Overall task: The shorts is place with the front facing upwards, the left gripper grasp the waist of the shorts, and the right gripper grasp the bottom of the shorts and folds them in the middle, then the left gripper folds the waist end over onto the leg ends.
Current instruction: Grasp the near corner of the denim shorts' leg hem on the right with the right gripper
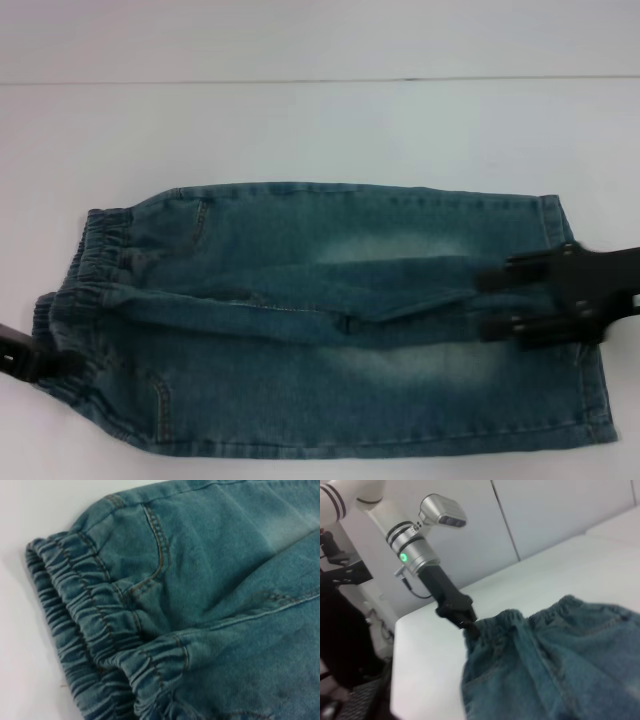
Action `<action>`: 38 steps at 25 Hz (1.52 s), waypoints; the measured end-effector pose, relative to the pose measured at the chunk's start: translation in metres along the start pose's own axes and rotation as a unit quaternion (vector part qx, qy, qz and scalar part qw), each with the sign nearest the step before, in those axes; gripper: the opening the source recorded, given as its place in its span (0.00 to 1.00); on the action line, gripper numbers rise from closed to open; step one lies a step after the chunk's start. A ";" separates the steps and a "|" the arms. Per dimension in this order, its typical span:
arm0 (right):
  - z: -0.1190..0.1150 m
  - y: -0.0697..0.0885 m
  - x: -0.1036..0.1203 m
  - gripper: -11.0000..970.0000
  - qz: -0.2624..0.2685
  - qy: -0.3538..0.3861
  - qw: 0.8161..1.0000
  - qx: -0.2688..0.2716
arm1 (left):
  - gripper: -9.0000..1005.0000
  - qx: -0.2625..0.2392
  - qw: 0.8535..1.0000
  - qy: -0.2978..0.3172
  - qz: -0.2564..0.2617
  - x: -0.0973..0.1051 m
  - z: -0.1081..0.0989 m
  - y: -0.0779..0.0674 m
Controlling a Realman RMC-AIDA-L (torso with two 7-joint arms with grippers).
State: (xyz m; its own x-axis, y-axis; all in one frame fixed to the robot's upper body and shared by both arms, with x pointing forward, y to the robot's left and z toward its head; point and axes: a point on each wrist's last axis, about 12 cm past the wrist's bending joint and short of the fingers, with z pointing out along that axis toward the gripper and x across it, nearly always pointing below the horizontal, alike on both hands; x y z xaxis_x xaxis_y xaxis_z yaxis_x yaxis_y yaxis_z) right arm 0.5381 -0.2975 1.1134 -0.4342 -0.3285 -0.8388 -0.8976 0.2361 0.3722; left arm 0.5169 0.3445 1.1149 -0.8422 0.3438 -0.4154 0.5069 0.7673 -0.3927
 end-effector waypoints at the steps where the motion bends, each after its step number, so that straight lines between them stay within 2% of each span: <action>1: -0.009 0.000 -0.003 0.75 0.008 0.007 1.000 -0.002 | 0.04 0.000 1.000 0.000 0.001 -0.001 0.000 0.000; 5: -0.042 0.005 -0.011 0.75 0.025 0.037 0.999 -0.005 | 0.05 -0.003 1.000 -0.002 0.006 -0.006 0.001 0.000; 9: -0.055 0.006 -0.006 0.75 0.056 0.107 0.993 0.009 | 0.05 -0.006 1.000 -0.007 0.008 -0.009 0.001 0.000; 13: -0.055 0.006 0.003 0.75 0.078 0.179 0.981 0.009 | 0.05 -0.007 1.000 -0.009 0.010 -0.012 0.001 0.000; 19: -0.058 0.007 0.015 0.75 0.100 0.244 0.965 0.009 | 0.05 -0.011 1.000 -0.010 0.010 -0.014 0.001 0.001; 31: -0.058 0.006 0.020 0.74 0.138 0.308 0.941 0.018 | 0.05 -0.014 1.000 -0.012 0.004 -0.011 0.002 0.002; 38: -0.052 0.001 0.019 0.74 0.138 0.320 0.937 0.031 | 0.05 -0.012 1.000 -0.011 0.003 -0.011 0.003 0.001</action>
State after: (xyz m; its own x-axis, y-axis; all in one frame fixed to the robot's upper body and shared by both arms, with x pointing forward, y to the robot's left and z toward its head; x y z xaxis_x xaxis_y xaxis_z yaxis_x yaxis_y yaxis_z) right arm 0.5249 -0.3507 1.1187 -0.6233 -0.7232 -0.2975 -0.7471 0.4382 0.4999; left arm 0.5271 0.3405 1.1165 -0.8347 0.3362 -0.4361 0.5069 0.7785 -0.3701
